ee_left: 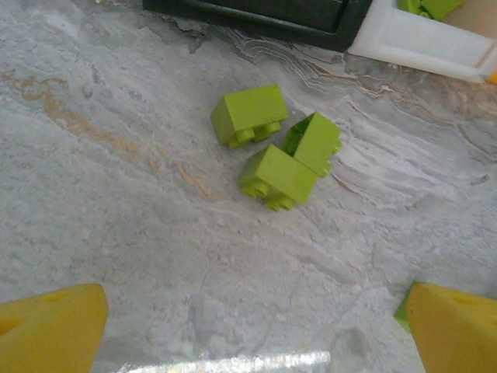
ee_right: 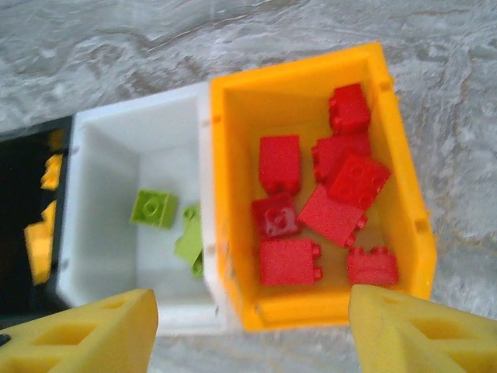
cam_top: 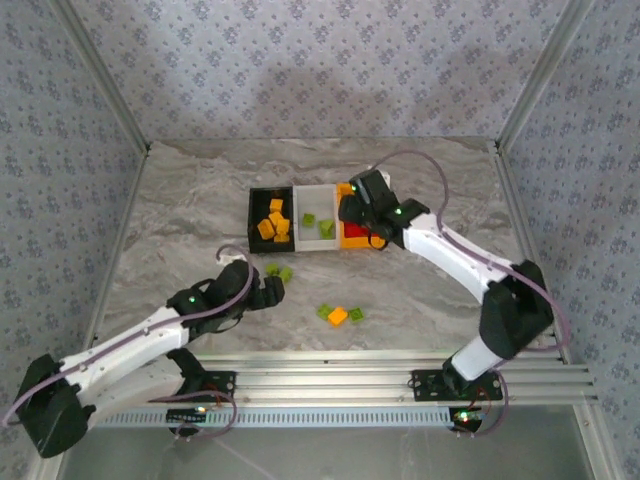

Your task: Sort the legos into containers by color

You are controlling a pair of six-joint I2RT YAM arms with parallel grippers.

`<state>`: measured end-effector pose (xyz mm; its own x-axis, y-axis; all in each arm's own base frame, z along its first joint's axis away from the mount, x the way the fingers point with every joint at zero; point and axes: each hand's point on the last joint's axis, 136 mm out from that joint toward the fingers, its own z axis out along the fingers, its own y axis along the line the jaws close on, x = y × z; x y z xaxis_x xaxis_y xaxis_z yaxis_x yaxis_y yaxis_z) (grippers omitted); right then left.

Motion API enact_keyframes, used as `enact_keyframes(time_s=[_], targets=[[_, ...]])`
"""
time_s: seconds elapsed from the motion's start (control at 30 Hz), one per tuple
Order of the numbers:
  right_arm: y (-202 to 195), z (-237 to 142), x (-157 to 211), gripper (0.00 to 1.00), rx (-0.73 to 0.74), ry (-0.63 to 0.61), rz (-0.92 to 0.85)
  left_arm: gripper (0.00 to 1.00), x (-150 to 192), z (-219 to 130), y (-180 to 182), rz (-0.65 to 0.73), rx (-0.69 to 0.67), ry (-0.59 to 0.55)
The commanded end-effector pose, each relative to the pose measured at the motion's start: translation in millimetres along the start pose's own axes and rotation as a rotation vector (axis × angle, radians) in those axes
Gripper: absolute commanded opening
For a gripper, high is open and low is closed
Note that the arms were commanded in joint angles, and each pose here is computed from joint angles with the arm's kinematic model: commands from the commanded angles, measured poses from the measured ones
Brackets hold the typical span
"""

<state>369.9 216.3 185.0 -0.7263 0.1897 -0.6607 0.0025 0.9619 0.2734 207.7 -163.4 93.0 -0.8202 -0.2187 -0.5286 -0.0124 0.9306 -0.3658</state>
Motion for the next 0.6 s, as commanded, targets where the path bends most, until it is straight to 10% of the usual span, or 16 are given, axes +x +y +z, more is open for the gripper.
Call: enact_keyframes(time_s=[0.0, 0.57], targets=[[-10.7, -5.7, 26.7, 0.68, -0.002, 0.028, 0.035, 0.97, -12.7, 13.2, -27.3, 0.072, 0.051, 0.008], [-49.1, -32.0, 45.5, 0.69, 0.007, 0.003, 0.106, 0.68, -10.4, 88.4, -11.0, 0.312, -0.19, 0.071]])
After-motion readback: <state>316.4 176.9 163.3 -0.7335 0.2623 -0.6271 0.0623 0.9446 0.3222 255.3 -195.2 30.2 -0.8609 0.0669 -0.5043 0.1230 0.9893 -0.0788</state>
